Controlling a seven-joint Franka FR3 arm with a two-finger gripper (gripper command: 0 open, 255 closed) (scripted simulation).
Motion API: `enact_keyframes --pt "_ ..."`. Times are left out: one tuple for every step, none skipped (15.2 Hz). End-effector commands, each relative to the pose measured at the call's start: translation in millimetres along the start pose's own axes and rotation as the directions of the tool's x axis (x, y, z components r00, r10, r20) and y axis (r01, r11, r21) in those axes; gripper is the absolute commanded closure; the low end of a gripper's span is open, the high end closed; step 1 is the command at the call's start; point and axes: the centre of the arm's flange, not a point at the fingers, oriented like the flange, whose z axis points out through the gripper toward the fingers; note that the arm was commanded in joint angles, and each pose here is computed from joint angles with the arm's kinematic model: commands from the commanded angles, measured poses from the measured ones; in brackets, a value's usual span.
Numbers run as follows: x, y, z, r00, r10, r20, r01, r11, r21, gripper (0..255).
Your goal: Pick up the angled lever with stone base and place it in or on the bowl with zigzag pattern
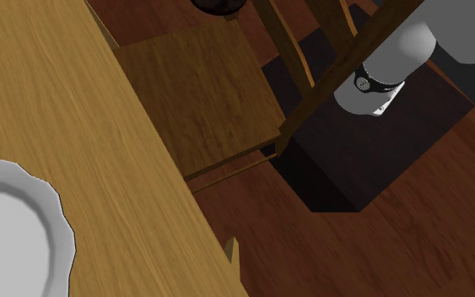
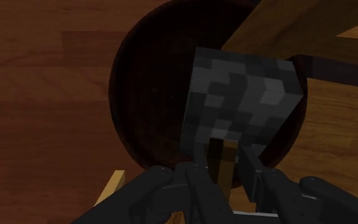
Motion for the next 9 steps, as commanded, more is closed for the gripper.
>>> enact_keyframes --pt "-3.2 -0.4 8.1 1.000 0.003 0.017 -0.003 1.000 0.012 255" --pt "-3.2 -0.4 8.1 1.000 0.003 0.017 -0.003 1.000 0.012 255" --pt "-3.2 -0.4 8.2 1.000 0.003 0.017 -0.003 1.000 0.012 255" --pt "-3.2 -0.4 8.2 1.000 0.003 0.017 -0.003 1.000 0.012 255" --pt "-2.5 -2.0 8.4 1.000 0.003 0.017 -0.003 1.000 0.012 0" --pt "-1.8 -0.7 9.1 1.000 0.003 0.017 -0.003 1.000 0.012 0" --pt "-1.3 -1.2 10.4 1.000 0.003 0.017 -0.003 1.000 0.012 0" --pt "-1.3 -0.9 10.8 1.000 0.003 0.017 -0.003 1.000 0.012 0" --pt "-1.2 -1.1 10.8 1.000 0.003 0.017 -0.003 1.000 0.012 0"
